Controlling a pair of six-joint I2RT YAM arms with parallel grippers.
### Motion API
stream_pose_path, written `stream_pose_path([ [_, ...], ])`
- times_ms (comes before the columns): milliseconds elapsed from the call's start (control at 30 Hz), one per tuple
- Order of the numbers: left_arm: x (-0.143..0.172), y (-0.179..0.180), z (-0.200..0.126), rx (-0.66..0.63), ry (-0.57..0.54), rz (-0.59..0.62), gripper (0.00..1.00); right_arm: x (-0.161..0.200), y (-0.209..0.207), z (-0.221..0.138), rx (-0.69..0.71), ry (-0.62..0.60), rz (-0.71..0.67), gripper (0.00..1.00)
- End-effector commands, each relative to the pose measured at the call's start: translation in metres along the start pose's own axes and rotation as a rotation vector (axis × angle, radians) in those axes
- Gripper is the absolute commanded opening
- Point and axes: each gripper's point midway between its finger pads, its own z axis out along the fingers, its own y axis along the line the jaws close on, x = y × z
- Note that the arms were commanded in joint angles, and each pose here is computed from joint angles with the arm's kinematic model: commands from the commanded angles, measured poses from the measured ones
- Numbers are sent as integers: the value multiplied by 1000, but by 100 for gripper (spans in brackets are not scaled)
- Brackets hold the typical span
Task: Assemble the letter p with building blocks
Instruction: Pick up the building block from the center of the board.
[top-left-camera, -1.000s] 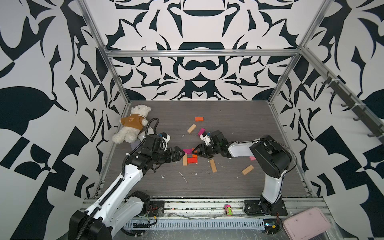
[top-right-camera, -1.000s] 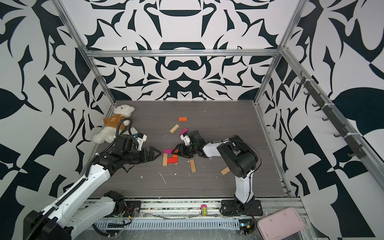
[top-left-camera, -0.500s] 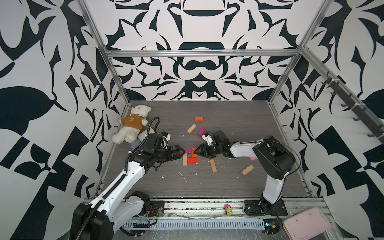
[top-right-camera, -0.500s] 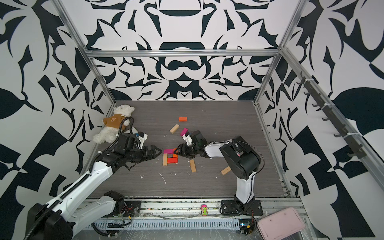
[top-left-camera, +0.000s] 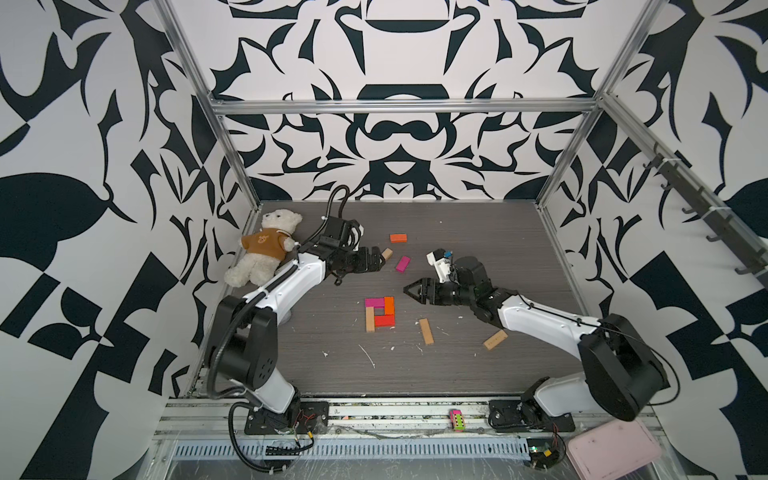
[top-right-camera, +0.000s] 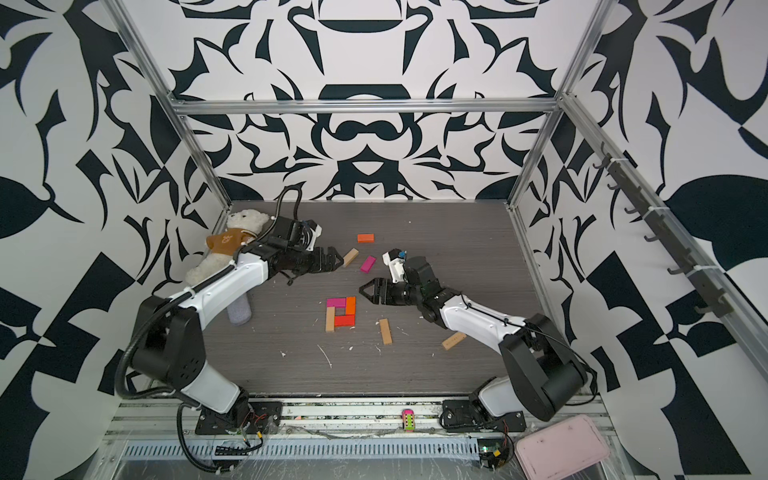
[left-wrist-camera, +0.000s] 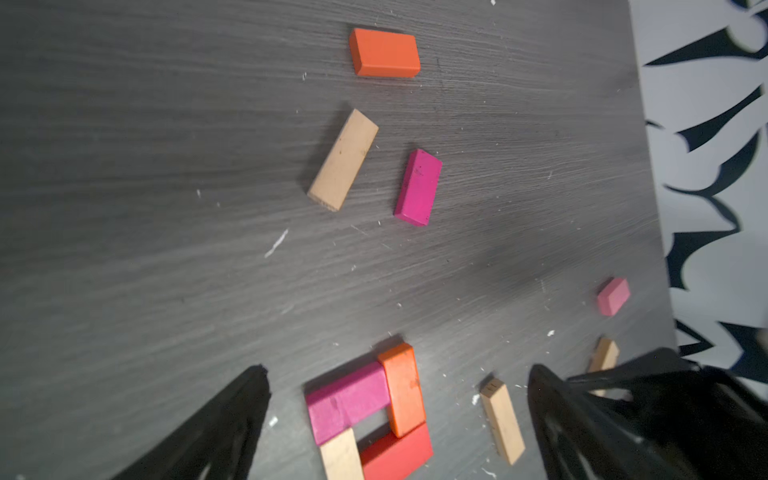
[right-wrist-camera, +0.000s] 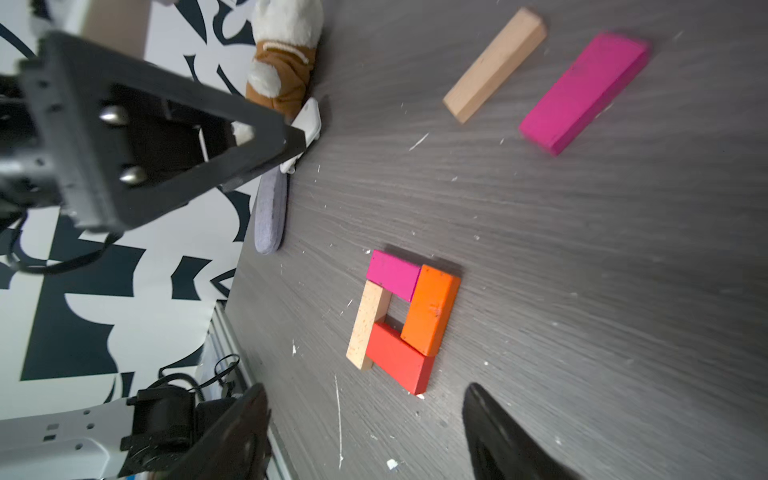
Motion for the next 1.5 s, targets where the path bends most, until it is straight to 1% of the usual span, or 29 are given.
stream_pose_path([
  [0,-8,14,21,-61,53,136,97,-15,-24,-27,145,-119,-28,84],
  [167,-24,23,58,-82,114,237,91,-28,-35,-62,253,-264,-64,97],
  [200,-27,29,65,-106,127,250,90,-30,-36,-68,266,-288,-73,99],
  [333,-31,37,91,-116,184,271,86,-33,-33,-81,267,-348,-95,99],
  [400,-30,42,103,-121,209,267,86,-34,-32,-82,262,-358,-103,99],
  [433,-29,45,107,-127,220,264,82,-33,-32,-82,258,-356,-105,99],
  [500,-28,49,114,-135,237,259,78,-33,-32,-80,254,-351,-108,99],
  [633,-24,49,120,-133,247,244,75,-32,-32,-76,250,-336,-106,99],
  [833,-13,50,130,-182,286,273,68,-31,-31,-73,238,-325,-107,99],
  [1100,-6,47,137,-235,295,298,61,-30,-30,-69,228,-307,-104,98],
  [1267,-8,46,141,-275,279,302,49,-29,-33,-67,235,-298,-100,97],
  [1467,-9,43,134,-316,253,263,31,-29,-35,-66,244,-295,-96,97],
])
